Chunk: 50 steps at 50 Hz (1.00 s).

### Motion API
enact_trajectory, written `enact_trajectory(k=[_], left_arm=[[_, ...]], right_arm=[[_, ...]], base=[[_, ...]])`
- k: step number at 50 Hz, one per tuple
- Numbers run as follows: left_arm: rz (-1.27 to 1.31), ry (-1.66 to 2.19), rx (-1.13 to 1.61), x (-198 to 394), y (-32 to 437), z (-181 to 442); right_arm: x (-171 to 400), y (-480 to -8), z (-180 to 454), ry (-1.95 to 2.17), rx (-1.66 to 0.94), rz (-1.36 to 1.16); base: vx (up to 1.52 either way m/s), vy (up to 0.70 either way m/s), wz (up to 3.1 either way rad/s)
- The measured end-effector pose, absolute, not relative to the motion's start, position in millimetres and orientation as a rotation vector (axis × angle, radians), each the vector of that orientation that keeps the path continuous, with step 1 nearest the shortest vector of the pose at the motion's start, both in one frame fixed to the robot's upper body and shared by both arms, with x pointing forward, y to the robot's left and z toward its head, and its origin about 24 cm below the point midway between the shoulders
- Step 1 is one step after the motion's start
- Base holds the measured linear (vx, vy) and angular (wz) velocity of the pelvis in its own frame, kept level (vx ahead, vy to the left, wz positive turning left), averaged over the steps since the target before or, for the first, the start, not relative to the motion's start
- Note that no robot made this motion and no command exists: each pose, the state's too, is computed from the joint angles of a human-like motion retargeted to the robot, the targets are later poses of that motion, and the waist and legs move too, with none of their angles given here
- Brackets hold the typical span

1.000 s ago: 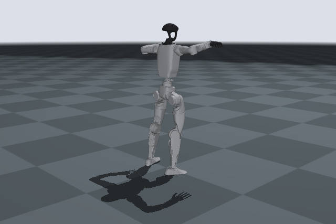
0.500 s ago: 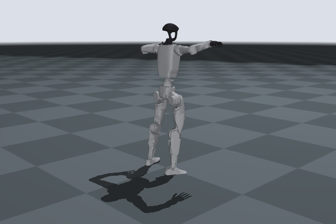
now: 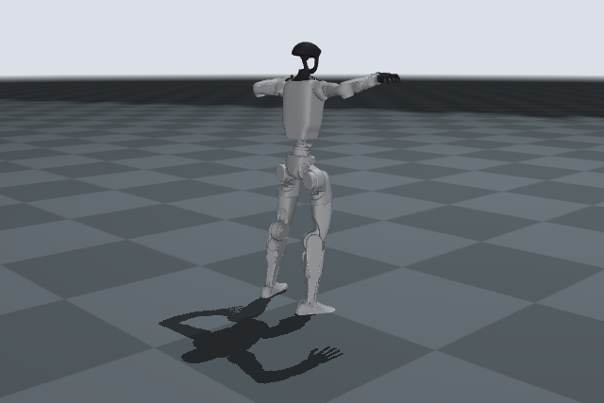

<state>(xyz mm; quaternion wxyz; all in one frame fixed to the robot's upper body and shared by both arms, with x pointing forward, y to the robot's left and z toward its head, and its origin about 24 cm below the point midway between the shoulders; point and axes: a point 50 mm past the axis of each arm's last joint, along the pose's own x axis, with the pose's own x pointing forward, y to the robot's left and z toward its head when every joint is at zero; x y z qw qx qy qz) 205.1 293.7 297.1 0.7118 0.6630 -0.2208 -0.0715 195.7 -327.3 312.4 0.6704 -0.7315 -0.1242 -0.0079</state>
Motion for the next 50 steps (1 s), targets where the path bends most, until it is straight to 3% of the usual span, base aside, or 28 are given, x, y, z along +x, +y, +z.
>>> enact_trajectory(k=[9,15,19,24,32,33,35,37,38,40,43,45,46,50], left_arm=[[-0.143,-0.510,1.524,199,293,302],[-0.123,-0.581,1.415,192,288,303],[-0.138,-0.666,1.236,200,274,296],[-0.201,-0.709,0.936,224,247,265],[-0.455,-0.357,0.237,265,168,154],[-0.487,-0.286,0.186,265,159,138],[-0.628,-0.197,0.230,258,146,107],[-0.587,-0.152,0.152,250,139,89],[-0.578,-0.118,0.113,245,137,81],[-0.389,-0.024,-0.100,238,139,71],[-0.295,0.021,-0.178,217,151,60],[-0.365,0.010,-0.081,199,163,55],[-0.341,0.006,-0.085,192,171,54],[-0.279,0.064,-0.115,169,195,51]], right_arm=[[181,-328,319,-0.349,-1.620,-0.080],[170,-324,315,-0.474,-1.388,-0.129],[180,-316,287,-0.589,-1.040,-0.152],[215,-286,226,-0.600,-0.423,-0.088],[276,-168,91,-0.118,0.549,0.045],[279,-148,75,-0.027,0.607,0.082],[280,-104,55,0.009,0.098,0.456],[282,-93,36,0.051,0.077,0.354],[277,-79,31,0.098,0.172,0.393],[270,-61,20,0.349,0.936,0.034],[261,-46,16,0.403,1.002,0.057],[260,-39,22,0.218,0.421,0.437],[261,-39,25,0.144,0.290,0.460],[251,-27,26,0.105,0.227,0.557]], base=[[0.00,0.00,0.00],[0.00,0.00,0.00],[0.00,0.06,0.28],[0.01,0.12,0.38],[0.00,0.08,0.16],[0.00,0.08,0.16],[0.00,0.09,0.19],[0.00,0.08,0.28],[0.00,0.08,0.35],[0.01,0.06,0.42],[0.01,0.05,0.47],[0.01,0.02,0.53],[0.03,0.00,0.57],[0.05,-0.03,0.60]])
